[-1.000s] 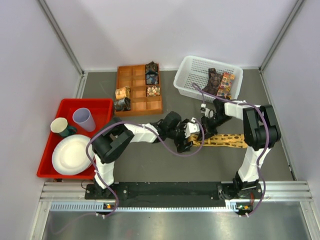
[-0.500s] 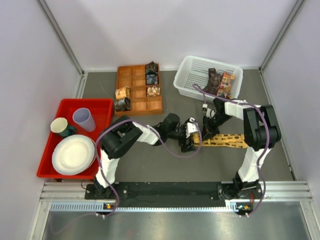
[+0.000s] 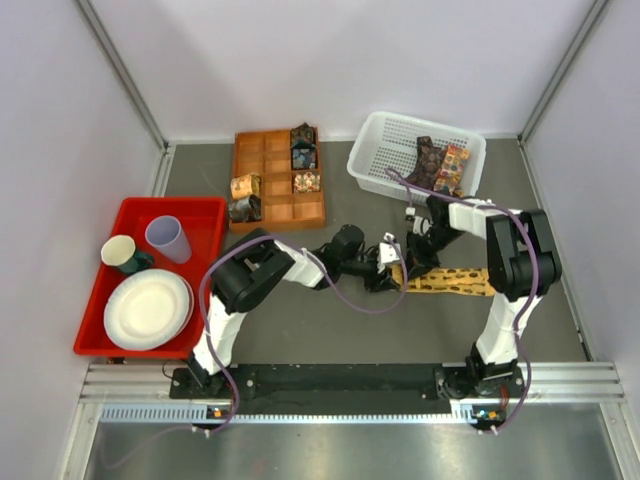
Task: Roll the ties
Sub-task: Roll the tie at the center of the board.
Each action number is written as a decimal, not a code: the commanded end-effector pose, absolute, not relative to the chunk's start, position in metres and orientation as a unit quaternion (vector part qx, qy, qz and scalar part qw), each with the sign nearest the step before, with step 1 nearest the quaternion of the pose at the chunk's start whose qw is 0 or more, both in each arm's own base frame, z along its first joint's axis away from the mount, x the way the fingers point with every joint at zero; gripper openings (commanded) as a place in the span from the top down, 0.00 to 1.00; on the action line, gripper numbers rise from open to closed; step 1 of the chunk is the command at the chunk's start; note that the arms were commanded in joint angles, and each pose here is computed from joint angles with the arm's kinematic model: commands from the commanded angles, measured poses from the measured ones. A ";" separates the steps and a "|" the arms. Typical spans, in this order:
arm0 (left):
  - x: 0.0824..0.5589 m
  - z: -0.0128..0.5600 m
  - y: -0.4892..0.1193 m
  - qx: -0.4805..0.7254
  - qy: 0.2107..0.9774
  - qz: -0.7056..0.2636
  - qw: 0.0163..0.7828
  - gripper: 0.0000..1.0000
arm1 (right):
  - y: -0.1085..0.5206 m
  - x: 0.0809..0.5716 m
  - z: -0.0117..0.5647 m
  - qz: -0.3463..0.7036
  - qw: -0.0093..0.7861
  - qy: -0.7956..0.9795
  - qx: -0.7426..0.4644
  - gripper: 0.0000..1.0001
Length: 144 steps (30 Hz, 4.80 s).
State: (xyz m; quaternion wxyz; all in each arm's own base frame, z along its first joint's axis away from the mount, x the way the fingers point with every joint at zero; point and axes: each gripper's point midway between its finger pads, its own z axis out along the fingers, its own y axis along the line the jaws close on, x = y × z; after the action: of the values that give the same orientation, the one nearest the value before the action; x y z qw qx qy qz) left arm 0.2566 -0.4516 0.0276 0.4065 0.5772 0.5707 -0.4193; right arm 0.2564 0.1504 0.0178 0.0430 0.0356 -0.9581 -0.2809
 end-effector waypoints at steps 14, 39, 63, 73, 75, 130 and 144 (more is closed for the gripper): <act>0.231 -0.023 -0.361 0.632 0.709 -0.248 0.193 0.83 | 0.151 0.268 0.076 -0.380 -0.001 -0.922 0.072 0.72; 0.223 -0.031 -0.367 0.670 0.689 -0.213 0.177 0.59 | 0.176 0.255 0.035 -0.405 0.018 -0.911 0.083 1.00; 0.264 0.052 -0.450 0.584 0.562 -0.404 0.425 0.01 | 0.120 0.283 -0.002 -0.223 0.005 -0.974 0.050 1.00; 0.260 0.041 -0.470 0.593 0.529 -0.427 0.432 0.09 | 0.124 0.291 -0.004 -0.193 0.008 -0.979 0.069 1.00; 0.258 0.035 -0.470 0.595 0.541 -0.431 0.409 0.28 | 0.126 0.293 -0.003 -0.189 0.006 -0.979 0.074 1.00; 0.276 0.088 -0.397 0.561 0.688 -0.294 0.354 0.01 | 0.151 0.271 0.010 -0.288 0.030 -0.955 0.067 1.00; 0.249 0.138 -0.406 0.563 0.582 -0.404 0.426 0.01 | 0.140 0.282 0.003 -0.246 0.015 -0.967 0.066 1.00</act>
State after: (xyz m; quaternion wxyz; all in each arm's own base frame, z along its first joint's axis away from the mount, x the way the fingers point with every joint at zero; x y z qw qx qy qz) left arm 0.2531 -0.3902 0.1508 0.4446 0.5501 0.6062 -0.3636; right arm 0.2603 0.1501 0.0194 0.0533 0.0541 -0.9543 -0.2891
